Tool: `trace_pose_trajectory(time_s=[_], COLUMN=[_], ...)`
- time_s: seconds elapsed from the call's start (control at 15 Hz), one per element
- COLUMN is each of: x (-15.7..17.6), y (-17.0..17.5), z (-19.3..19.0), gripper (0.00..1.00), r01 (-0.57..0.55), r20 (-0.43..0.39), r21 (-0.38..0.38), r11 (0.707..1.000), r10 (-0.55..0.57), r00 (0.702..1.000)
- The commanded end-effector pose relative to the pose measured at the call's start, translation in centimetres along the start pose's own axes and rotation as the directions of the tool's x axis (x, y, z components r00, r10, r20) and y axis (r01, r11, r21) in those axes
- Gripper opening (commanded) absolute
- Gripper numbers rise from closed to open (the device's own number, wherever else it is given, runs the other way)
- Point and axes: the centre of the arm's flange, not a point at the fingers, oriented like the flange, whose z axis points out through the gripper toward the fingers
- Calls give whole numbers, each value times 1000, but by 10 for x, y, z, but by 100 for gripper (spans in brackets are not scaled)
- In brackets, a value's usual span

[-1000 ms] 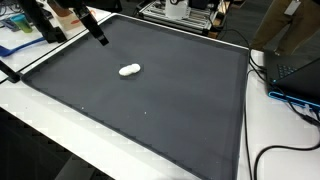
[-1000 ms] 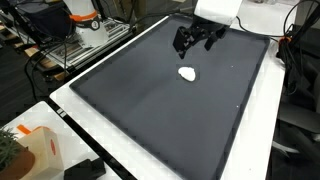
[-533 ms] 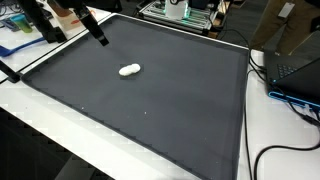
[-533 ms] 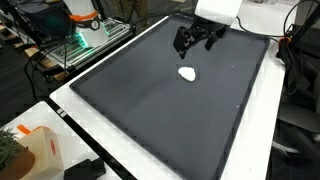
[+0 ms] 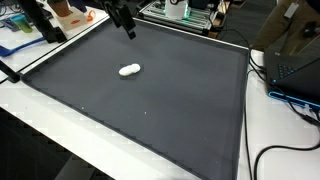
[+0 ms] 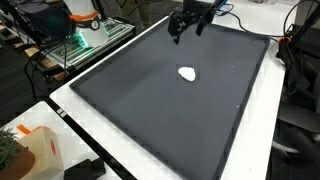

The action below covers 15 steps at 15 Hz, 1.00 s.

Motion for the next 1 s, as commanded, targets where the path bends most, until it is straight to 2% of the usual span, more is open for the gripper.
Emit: trace_pose_trajectory(time_s=[0.0, 0.27, 0.33, 0.53, 0.73, 0.93], x=[-86, -144, -89, -119, -123, -143], y=[10, 15, -9, -2, 1, 4], z=[14, 18, 11, 11, 9, 20], gripper=[100, 100, 100, 100, 100, 100], r01=[55, 174, 120, 156, 160, 167], r20=[-46, -71, -36, -50, -56, -132], r21=[2, 17, 3, 2, 3, 7], r11=[998, 985, 993, 988, 987, 986], r10=[-55, -173, -120, -155, -160, -165], r00=[997, 982, 992, 987, 986, 977])
